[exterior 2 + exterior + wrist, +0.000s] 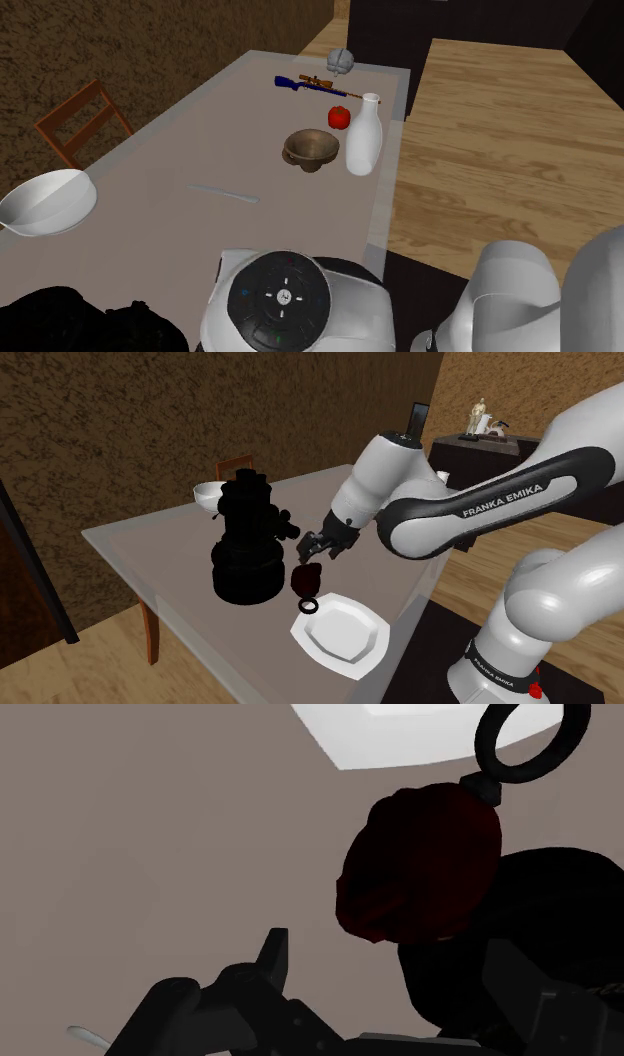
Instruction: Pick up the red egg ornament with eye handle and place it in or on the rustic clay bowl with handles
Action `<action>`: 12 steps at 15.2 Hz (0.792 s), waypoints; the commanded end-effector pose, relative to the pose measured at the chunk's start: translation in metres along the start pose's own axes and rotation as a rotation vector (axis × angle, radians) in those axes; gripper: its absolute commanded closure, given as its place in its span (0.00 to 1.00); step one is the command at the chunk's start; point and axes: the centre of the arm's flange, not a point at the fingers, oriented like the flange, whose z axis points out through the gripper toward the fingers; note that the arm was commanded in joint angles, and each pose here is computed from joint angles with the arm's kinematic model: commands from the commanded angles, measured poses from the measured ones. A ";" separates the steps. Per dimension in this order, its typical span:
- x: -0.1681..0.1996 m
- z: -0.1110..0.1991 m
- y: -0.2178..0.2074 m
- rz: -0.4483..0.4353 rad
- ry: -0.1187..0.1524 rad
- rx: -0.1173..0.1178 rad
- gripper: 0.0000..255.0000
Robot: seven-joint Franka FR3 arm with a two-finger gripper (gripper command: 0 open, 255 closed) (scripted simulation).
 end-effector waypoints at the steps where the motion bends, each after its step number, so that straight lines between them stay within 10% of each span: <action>1: -0.025 0.006 -0.016 0.100 0.021 -0.042 0.00; 5: -0.065 0.017 -0.055 0.252 0.056 -0.114 0.00; 12: -0.063 0.054 -0.050 0.252 0.056 -0.114 0.00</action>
